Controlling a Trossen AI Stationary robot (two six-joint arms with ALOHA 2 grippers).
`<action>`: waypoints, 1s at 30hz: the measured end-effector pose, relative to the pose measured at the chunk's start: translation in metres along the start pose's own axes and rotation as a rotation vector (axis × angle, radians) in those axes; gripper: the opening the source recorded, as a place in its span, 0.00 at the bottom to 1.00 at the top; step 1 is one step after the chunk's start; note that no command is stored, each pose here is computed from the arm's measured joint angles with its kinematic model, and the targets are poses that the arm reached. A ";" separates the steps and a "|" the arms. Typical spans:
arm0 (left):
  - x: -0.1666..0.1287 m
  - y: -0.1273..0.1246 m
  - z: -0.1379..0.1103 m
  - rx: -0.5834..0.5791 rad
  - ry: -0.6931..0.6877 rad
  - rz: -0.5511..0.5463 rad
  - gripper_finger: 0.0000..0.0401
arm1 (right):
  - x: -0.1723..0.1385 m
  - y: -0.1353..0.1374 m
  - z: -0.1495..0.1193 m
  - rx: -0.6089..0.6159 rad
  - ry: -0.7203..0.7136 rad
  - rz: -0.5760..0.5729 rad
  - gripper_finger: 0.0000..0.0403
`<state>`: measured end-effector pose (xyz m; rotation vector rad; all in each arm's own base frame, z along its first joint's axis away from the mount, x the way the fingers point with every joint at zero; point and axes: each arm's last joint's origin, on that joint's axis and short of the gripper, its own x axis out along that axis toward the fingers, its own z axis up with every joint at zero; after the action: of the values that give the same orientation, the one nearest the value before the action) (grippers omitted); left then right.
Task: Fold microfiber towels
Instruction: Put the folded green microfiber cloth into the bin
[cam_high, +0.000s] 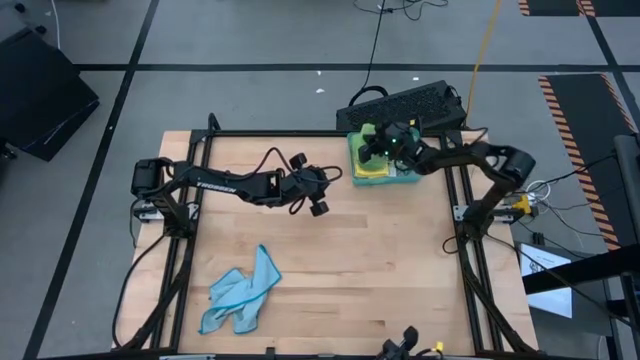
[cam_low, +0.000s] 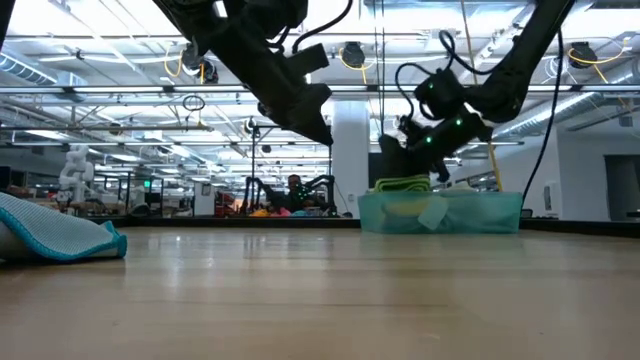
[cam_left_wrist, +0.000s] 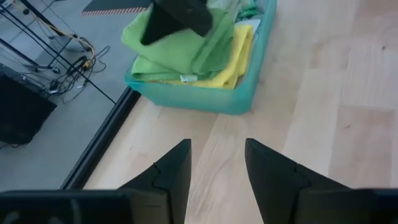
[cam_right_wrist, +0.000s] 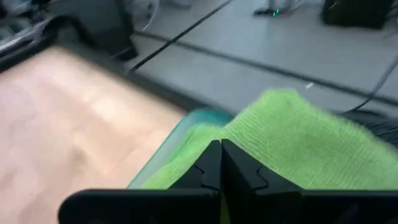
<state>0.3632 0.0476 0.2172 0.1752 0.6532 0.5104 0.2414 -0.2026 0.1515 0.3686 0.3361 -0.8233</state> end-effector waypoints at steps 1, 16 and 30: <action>0.000 0.000 -0.001 0.008 0.006 0.000 0.38 | 0.001 0.003 -0.004 0.003 0.022 0.020 0.00; 0.000 0.000 0.000 0.018 0.003 0.000 0.38 | 0.002 0.006 -0.028 -0.100 0.203 -0.061 0.00; 0.000 0.001 0.000 0.010 0.002 0.002 0.38 | -0.016 0.026 -0.005 -0.125 0.088 0.057 0.00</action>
<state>0.3630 0.0484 0.2170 0.1848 0.6582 0.5092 0.2500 -0.1743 0.1589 0.2973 0.4550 -0.7278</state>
